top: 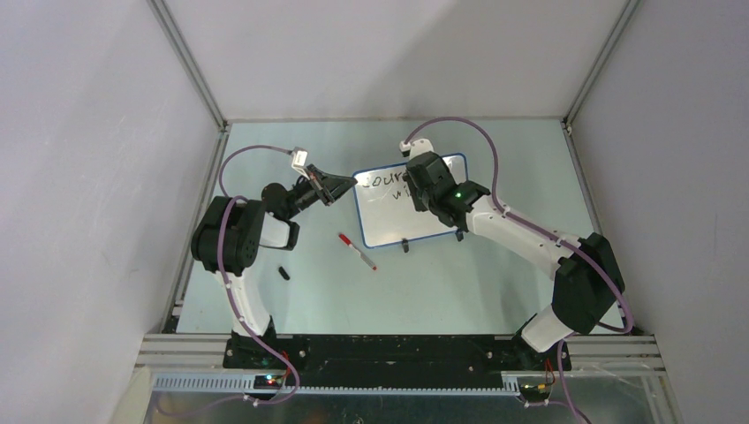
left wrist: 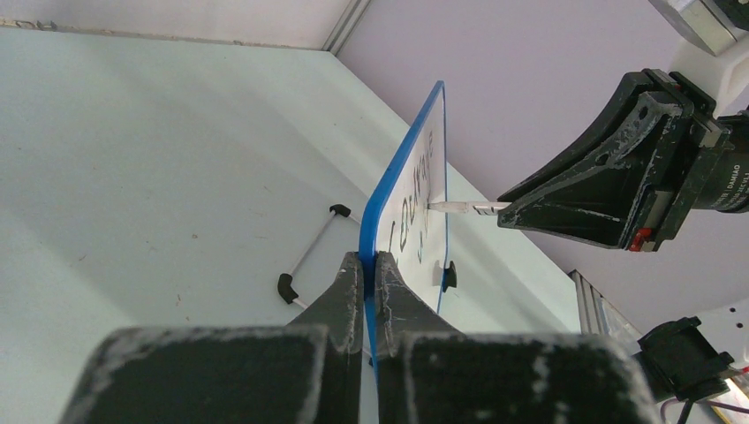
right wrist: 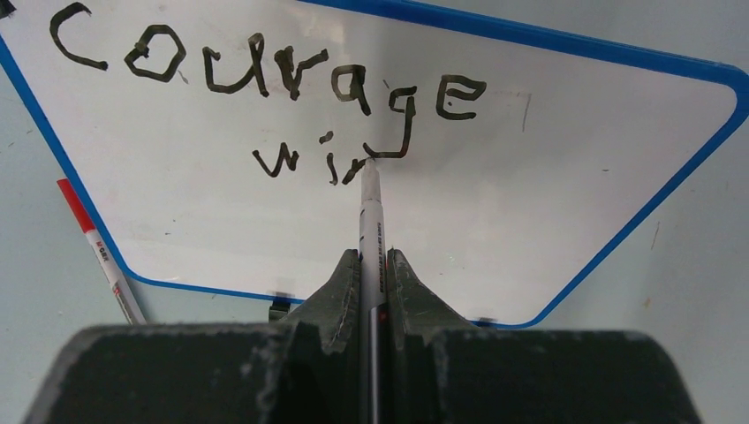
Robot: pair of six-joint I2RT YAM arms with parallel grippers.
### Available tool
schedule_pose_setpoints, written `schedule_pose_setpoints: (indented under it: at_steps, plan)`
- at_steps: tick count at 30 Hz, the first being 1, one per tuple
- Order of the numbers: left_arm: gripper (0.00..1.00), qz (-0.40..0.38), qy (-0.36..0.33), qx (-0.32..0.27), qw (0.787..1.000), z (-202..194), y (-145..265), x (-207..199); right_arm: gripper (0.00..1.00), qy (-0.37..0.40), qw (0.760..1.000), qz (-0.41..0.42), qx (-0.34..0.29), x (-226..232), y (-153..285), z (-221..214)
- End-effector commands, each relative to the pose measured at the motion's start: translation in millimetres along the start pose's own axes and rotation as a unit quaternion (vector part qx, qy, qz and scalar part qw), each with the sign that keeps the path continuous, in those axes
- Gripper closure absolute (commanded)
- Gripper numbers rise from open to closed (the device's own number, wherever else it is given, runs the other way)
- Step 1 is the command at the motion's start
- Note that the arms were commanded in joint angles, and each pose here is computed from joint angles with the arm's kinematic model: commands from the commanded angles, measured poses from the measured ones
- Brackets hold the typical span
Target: Write a sentence on the whiteboard
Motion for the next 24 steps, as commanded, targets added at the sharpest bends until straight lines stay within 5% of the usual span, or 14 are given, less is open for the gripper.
schedule_pose_setpoints:
  at_steps: [1,24]
  plan:
    - [1.00,-0.019,-0.049,-0.005,0.999,5.1,2.1,-6.6,1.00,-0.029,0.998,-0.030,-0.039,-13.2,6.7,22.0]
    - [1.00,-0.018,-0.049,-0.006,0.999,6.0,2.2,-6.5,1.00,-0.018,0.999,-0.026,-0.001,-9.5,8.0,-2.2]
Point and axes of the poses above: each gripper's point midway between its finger pads, its own y axis back along the fingers, its own x axis along the line the jaws close on, z = x × y, the point moved 9 cm from there along y, back along the fingers, and after that the axes turned 1 degree about y, right-handed, at the moved point
